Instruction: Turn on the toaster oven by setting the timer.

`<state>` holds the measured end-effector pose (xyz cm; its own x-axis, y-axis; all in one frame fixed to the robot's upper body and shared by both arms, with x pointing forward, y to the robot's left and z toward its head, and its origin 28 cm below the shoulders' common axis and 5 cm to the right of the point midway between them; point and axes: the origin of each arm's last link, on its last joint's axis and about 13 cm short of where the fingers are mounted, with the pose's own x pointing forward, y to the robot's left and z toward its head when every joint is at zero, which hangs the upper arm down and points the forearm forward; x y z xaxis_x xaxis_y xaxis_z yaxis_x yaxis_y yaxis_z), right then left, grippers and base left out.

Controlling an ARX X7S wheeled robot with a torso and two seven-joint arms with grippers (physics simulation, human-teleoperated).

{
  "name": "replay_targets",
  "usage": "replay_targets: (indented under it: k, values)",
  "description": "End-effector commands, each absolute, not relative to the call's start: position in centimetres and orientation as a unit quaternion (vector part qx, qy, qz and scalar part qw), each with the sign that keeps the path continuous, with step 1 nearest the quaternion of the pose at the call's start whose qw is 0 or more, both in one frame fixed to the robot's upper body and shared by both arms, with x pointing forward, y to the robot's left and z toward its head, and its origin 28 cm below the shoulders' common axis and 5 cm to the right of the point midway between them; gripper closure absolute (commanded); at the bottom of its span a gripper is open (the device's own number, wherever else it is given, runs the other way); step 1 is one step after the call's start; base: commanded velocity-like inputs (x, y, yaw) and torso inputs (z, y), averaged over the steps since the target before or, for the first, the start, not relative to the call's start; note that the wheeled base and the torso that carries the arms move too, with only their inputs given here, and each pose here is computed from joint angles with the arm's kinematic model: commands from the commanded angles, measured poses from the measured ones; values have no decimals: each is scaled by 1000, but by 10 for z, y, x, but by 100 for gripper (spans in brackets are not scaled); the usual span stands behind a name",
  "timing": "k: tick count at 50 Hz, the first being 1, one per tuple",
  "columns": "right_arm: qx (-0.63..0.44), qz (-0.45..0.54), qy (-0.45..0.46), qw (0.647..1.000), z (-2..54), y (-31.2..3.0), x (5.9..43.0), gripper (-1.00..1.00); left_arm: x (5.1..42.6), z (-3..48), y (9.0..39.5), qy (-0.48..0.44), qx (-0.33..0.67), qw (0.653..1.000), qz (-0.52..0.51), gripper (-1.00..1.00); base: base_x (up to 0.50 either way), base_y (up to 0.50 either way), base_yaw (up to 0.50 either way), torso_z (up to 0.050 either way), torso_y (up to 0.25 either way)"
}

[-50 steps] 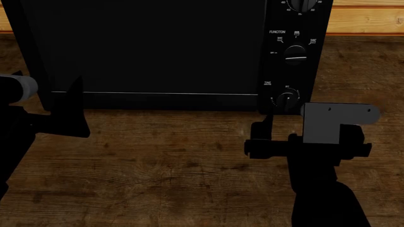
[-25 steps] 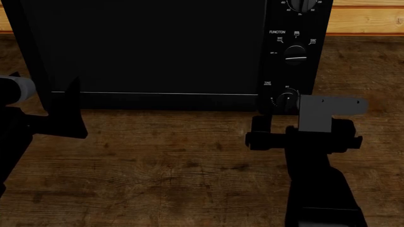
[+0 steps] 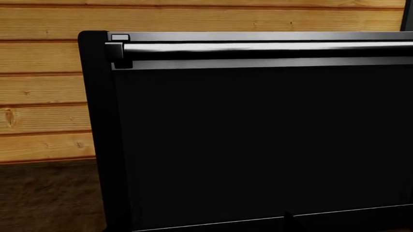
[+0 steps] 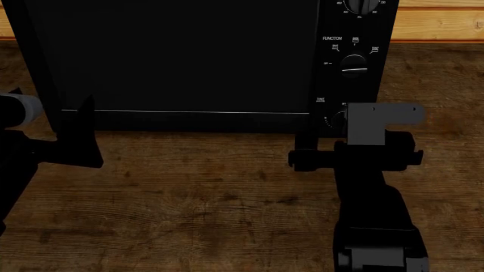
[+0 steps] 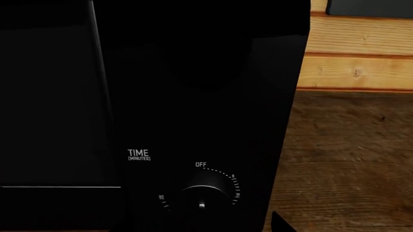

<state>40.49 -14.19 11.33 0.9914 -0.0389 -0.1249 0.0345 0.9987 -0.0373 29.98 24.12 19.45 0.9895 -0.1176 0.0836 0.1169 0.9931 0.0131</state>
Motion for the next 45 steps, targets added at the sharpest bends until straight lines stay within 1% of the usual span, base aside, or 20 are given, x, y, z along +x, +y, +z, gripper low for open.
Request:
replay_targets:
  k: [1, 2, 19, 23, 26, 45]
  values:
    - [-24, -15, 63, 998, 114, -139, 408, -100, 300, 193, 242, -40, 5, 997, -58, -100, 0, 0, 0, 0, 0]
    - [-27, -16, 63, 998, 114, -140, 407, 100, 299, 193, 242, -40, 5, 997, -59, -100, 0, 0, 0, 0, 0]
    - [-21, -18, 55, 998, 117, -141, 407, 100, 300, 192, 240, -40, 7, 997, -61, -100, 1, 0, 0, 0, 0]
    - [19, -17, 42, 999, 123, -140, 406, 100, 299, 193, 240, -40, 7, 997, -62, -100, -3, 0, 0, 0, 0]
    - [73, -16, 31, 997, 128, -140, 406, 100, 299, 193, 239, -40, 7, 997, -62, -100, 0, 0, 0, 0, 0]
    - [186, -2, 17, 982, 137, -140, 405, 100, 299, 195, 241, -41, 6, 997, -62, -100, -2, 0, 0, 0, 2]
